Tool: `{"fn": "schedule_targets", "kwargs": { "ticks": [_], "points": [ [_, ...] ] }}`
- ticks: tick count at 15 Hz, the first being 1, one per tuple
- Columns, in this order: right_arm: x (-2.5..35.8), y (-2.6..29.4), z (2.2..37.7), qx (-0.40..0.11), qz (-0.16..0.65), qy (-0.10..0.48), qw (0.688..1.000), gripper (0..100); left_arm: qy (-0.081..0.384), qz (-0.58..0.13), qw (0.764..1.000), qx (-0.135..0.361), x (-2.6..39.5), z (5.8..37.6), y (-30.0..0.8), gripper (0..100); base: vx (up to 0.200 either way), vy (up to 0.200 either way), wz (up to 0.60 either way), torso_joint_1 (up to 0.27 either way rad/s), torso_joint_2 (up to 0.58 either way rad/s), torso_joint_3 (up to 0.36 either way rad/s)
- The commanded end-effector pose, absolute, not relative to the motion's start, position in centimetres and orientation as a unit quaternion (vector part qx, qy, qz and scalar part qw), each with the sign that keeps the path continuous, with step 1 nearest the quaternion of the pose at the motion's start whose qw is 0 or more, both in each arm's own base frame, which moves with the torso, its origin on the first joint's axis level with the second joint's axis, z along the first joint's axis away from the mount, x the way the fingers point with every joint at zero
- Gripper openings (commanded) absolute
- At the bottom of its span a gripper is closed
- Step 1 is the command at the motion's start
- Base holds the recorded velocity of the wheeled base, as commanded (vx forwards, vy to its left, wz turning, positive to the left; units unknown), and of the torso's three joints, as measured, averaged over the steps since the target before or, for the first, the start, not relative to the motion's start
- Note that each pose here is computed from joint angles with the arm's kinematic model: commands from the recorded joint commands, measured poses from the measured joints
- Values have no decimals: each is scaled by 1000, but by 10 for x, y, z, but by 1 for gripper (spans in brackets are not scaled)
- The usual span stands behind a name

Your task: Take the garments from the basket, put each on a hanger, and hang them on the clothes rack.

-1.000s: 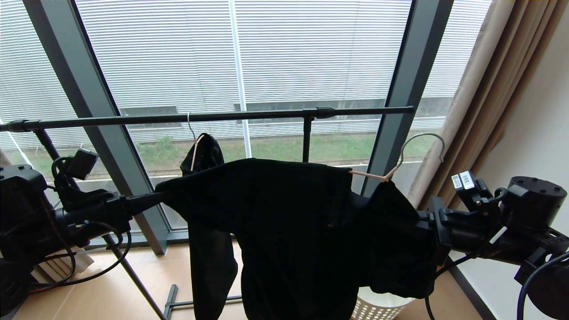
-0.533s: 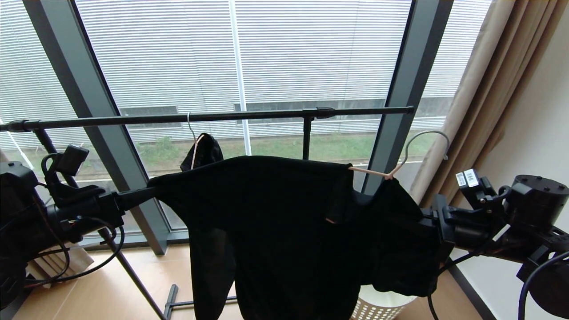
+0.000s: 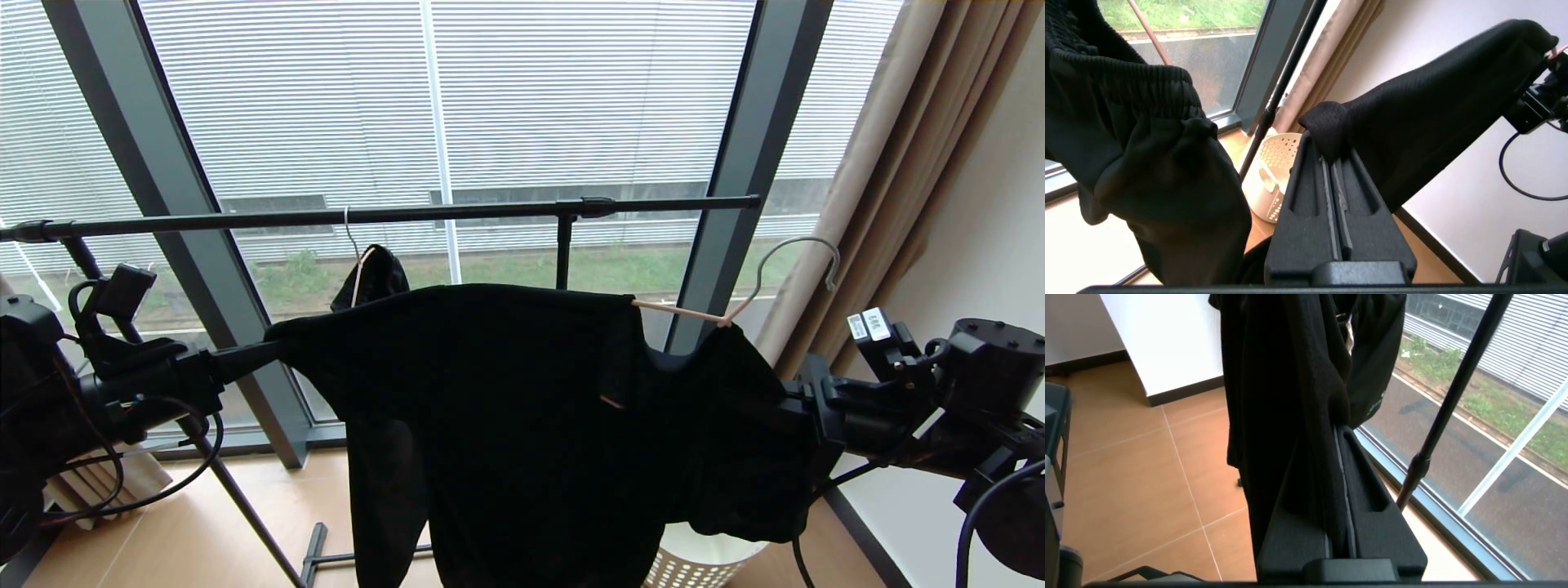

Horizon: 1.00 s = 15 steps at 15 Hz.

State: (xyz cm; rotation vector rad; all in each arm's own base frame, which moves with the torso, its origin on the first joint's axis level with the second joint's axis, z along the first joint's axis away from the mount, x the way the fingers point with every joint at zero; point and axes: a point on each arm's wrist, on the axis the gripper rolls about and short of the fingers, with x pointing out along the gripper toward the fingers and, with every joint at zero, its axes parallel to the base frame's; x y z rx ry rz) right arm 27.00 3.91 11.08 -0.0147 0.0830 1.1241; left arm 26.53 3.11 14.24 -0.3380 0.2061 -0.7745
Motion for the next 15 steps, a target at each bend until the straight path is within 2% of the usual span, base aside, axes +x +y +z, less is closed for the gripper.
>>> {"fn": "schedule_targets", "kwargs": {
  "ticks": [1,15],
  "points": [
    [271,38,111,-8,531,38,846,0,101,-376,906,-164,265,142,31,0,0,0,0,0,0,0],
    [273,28,113,-6,532,33,846,0,102,-376,906,-165,265,141,31,0,0,0,0,0,0,0]
  ]
}}
